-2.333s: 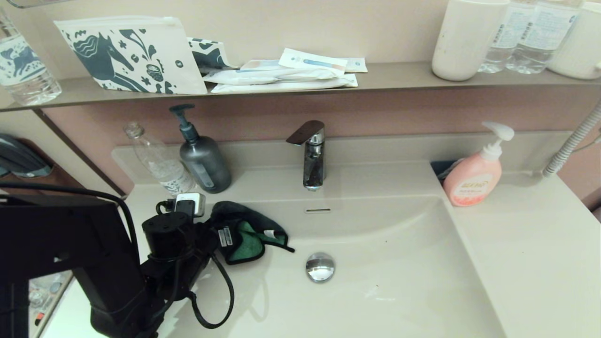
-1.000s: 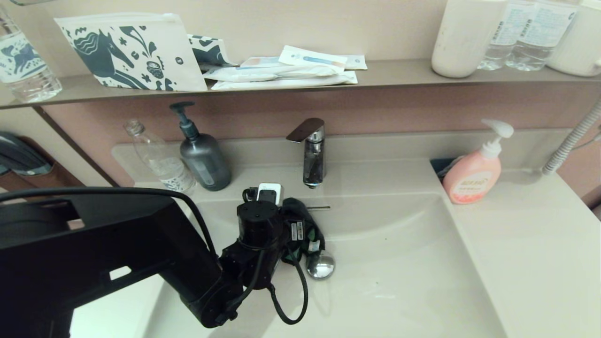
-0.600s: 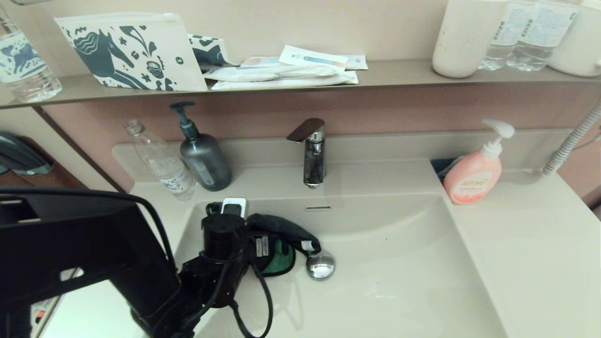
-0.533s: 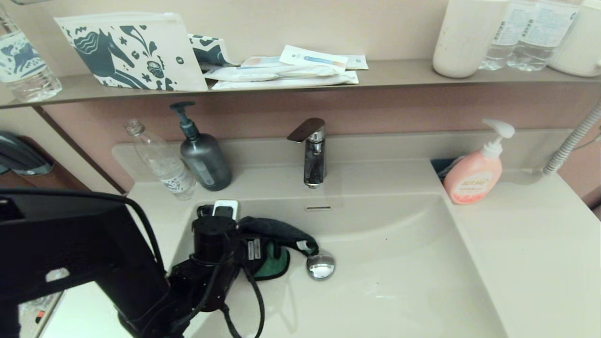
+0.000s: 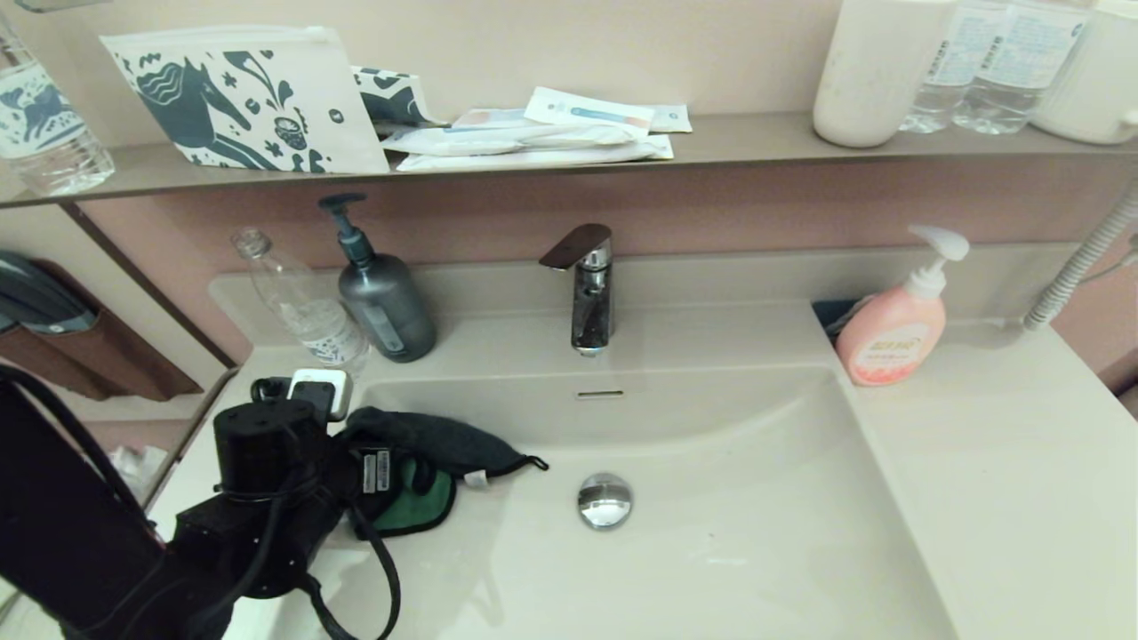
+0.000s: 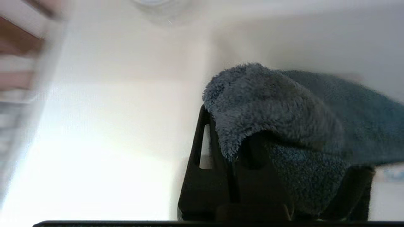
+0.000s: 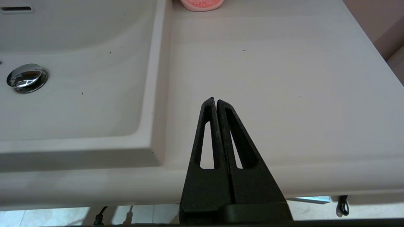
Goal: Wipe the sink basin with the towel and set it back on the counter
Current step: Wipe the sink
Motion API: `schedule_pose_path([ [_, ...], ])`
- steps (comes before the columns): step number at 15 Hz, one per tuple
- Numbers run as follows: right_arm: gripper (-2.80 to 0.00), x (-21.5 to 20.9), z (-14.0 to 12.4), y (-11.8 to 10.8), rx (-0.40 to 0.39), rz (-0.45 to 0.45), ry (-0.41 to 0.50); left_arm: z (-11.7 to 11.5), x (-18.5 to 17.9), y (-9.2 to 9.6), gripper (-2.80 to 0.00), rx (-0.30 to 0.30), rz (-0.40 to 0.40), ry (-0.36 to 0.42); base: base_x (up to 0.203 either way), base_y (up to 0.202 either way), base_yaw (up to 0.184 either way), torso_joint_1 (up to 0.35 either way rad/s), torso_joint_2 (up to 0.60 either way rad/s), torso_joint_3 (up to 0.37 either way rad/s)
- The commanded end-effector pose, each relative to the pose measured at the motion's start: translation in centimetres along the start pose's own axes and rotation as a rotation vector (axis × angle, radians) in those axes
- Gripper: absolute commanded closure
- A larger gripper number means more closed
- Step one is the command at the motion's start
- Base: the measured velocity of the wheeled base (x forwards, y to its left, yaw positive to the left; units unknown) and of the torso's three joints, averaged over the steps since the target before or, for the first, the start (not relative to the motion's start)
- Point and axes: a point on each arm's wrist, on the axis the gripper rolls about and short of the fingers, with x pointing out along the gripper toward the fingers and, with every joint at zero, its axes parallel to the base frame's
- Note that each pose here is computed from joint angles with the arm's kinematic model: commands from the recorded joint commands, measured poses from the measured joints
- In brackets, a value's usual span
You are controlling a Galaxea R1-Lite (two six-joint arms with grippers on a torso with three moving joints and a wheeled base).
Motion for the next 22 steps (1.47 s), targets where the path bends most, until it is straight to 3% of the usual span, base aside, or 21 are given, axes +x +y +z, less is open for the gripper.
schedule_pose_path([
  [1, 0.0, 0.0, 0.0, 0.0, 0.0, 0.002, 0.002, 1.0, -0.4, 1.9, 0.0, 0.014, 0.06, -0.012, 0.0, 0.0, 0.0, 0.0, 0.0, 0.0],
  [5, 0.0, 0.0, 0.0, 0.0, 0.0, 0.0, 0.002, 2.8, -0.4, 6.1, 0.0, 0.057, 0.151, 0.046, 0.0, 0.0, 0.0, 0.0, 0.0, 0.0],
  [8, 0.0, 0.0, 0.0, 0.0, 0.0, 0.0, 0.002, 5.1, -1.1, 10.2, 0.0, 0.034, 0.158, 0.066, 0.0, 0.0, 0.0, 0.0, 0.0, 0.0],
  [10, 0.0, 0.0, 0.0, 0.0, 0.0, 0.001, 0.002, 6.1, -2.4, 12.0, 0.0, 0.031, 0.139, 0.104, 0.0, 0.0, 0.0, 0.0, 0.0, 0.0],
  [13, 0.0, 0.0, 0.0, 0.0, 0.0, 0.001, 0.002, 6.0, -3.7, 12.5, 0.0, 0.037, 0.12, 0.161, 0.0, 0.0, 0.0, 0.0, 0.0, 0.0],
  [15, 0.0, 0.0, 0.0, 0.0, 0.0, 0.0, 0.002, 5.3, -4.1, 12.3, 0.0, 0.051, 0.051, 0.24, 0.0, 0.0, 0.0, 0.0, 0.0, 0.0],
  [19, 0.0, 0.0, 0.0, 0.0, 0.0, 0.0, 0.002, 3.6, -1.7, 11.7, 0.0, 0.049, -0.047, 0.371, 0.0, 0.0, 0.0, 0.0, 0.0, 0.0],
  [22, 0.0, 0.0, 0.0, 0.0, 0.0, 0.0, 0.002, 1.4, 0.9, 12.2, 0.0, 0.008, -0.116, 0.465, 0.0, 0.0, 0.0, 0.0, 0.0, 0.0],
])
